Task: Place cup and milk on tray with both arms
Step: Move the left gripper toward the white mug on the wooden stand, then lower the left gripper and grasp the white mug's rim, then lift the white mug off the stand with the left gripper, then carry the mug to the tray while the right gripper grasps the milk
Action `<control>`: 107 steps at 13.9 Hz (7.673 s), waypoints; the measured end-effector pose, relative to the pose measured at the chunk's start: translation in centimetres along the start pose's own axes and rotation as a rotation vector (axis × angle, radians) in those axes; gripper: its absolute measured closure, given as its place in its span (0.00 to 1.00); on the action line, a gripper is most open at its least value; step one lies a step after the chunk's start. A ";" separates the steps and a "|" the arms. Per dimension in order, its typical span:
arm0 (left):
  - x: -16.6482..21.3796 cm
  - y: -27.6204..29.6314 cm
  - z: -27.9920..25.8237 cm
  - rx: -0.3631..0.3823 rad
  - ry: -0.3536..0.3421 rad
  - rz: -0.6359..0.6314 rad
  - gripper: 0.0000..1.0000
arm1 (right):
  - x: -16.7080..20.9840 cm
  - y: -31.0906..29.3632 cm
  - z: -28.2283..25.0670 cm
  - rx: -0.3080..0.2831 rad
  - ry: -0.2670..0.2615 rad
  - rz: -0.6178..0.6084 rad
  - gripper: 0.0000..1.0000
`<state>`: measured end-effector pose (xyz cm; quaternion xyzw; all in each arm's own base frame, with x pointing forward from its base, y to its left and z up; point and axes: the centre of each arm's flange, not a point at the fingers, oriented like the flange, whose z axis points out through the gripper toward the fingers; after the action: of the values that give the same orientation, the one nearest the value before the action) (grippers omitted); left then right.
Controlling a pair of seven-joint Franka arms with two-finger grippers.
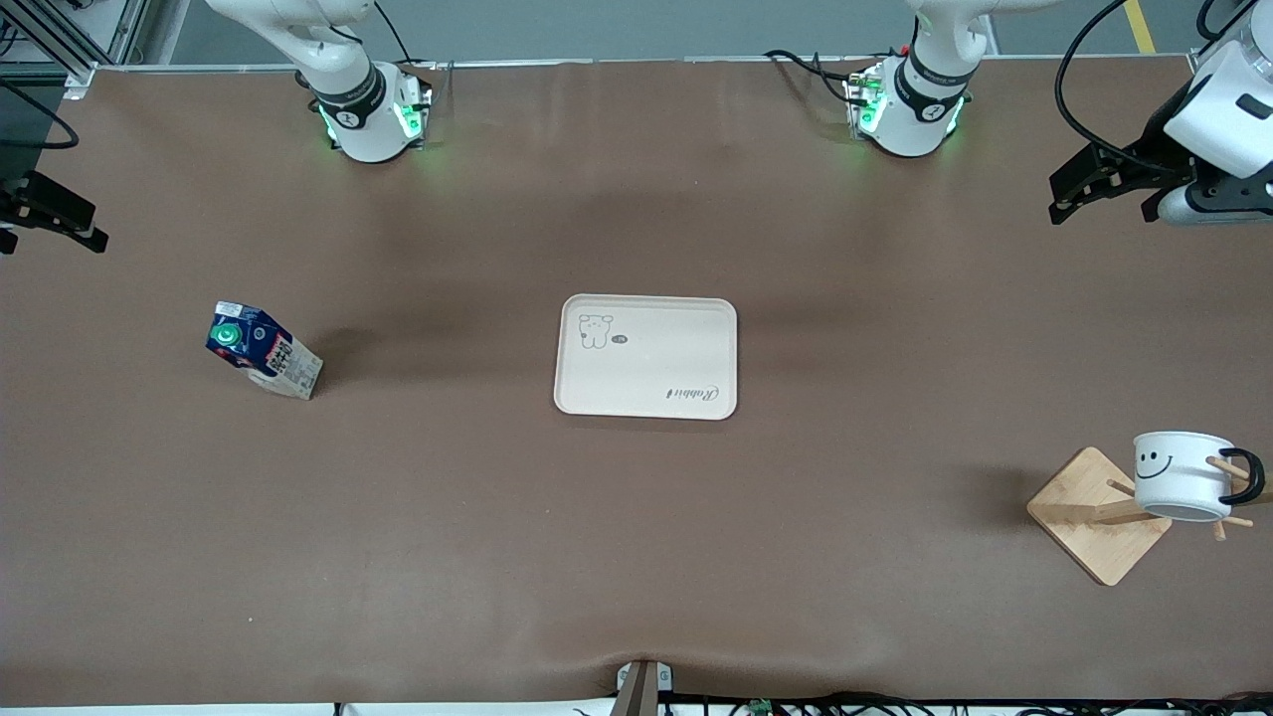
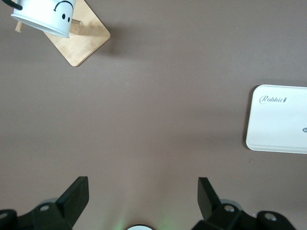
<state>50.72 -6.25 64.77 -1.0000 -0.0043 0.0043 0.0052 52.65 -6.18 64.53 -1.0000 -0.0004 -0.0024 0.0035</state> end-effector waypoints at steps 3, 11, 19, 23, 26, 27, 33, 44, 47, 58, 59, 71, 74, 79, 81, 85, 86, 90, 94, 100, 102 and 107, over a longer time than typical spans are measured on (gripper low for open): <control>0.0 0.0 0.0 0.000 0.001 0.000 0.00 | 0.0 0.0 0.0 0.000 0.000 0.000 0.00; 4.7 -5.7 0.8 -0.018 0.081 -0.114 0.00 | 0.0 0.0 0.0 0.000 -0.001 0.000 0.00; 8.4 -7.1 11.2 -0.072 0.230 -0.482 0.00 | 0.1 0.0 0.2 0.000 -0.004 0.000 0.00; 8.3 -8.8 16.2 -0.086 0.339 -0.547 0.00 | 0.1 0.1 0.3 0.000 -0.005 0.002 0.00; 7.5 -10.2 19.6 -0.069 0.407 -0.542 0.00 | 0.2 0.4 0.4 0.000 -0.006 0.007 0.00; 7.3 -10.4 20.2 -0.037 0.415 -0.514 0.00 | 0.3 0.4 0.5 0.000 -0.006 0.007 0.00; 6.9 -13.4 22.8 0.043 0.531 -0.428 0.00 | 0.6 0.5 0.7 0.000 -0.009 0.008 0.00; 8.6 -14.8 26.4 0.017 0.695 -0.282 0.00 | 0.6 0.6 0.7 0.000 -0.009 0.011 0.00; 8.8 -14.8 27.4 0.008 0.701 -0.276 0.15 | 0.6 0.7 0.7 0.000 -0.008 0.011 0.00; 9.7 -14.6 28.3 0.023 0.700 -0.225 0.62 | 0.8 0.7 0.9 0.000 -0.011 0.011 0.00; 9.8 -14.5 28.3 0.023 0.700 -0.222 0.72 | 0.8 0.7 0.9 0.000 -0.011 0.011 0.00; 10.7 -10.9 26.9 -0.007 0.741 -0.156 0.89 | 0.8 0.7 0.9 0.001 -0.011 0.012 0.00; 10.8 -9.7 26.3 -0.015 0.745 -0.139 0.89 | 0.8 0.7 0.9 0.001 -0.011 0.012 0.00; 10.3 -7.6 24.8 0.009 0.682 -0.112 0.89 | 0.8 0.7 0.9 0.001 -0.011 0.012 0.00; 10.1 -6.3 24.1 0.021 0.648 -0.096 0.89 | 0.8 0.7 0.9 0.001 -0.011 0.012 0.00; 10.0 -3.8 22.5 0.048 0.583 -0.068 0.89 | 0.8 0.7 0.9 0.001 -0.011 0.012 0.00; 10.0 -2.8 21.8 0.057 0.557 -0.060 0.89 | 0.8 0.7 0.9 0.001 -0.012 0.013 0.00; 9.8 3.1 19.1 0.034 0.430 -0.121 0.89 | 0.9 0.8 1.1 0.001 -0.015 0.013 0.00; 7.8 10.9 20.3 -0.054 0.310 -0.245 0.89 | 3.2 1.1 5.1 -0.009 -0.080 0.012 0.00; 3.2 22.8 25.8 -0.111 0.133 -0.300 0.89 | 4.6 1.4 7.3 -0.016 -0.117 0.012 0.00; 1.5 26.8 27.7 -0.131 0.078 -0.354 0.89 | 5.4 1.6 9.5 -0.015 -0.156 0.013 0.00; -1.4 35.8 31.9 -0.180 -0.060 -0.448 0.89 | 6.4 2.3 13.6 -0.007 -0.242 0.023 0.00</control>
<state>49.34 -41.76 32.53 -0.9699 -0.2265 0.0326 -0.0831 59.16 -8.37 50.95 -0.9929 0.0107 0.1181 0.0000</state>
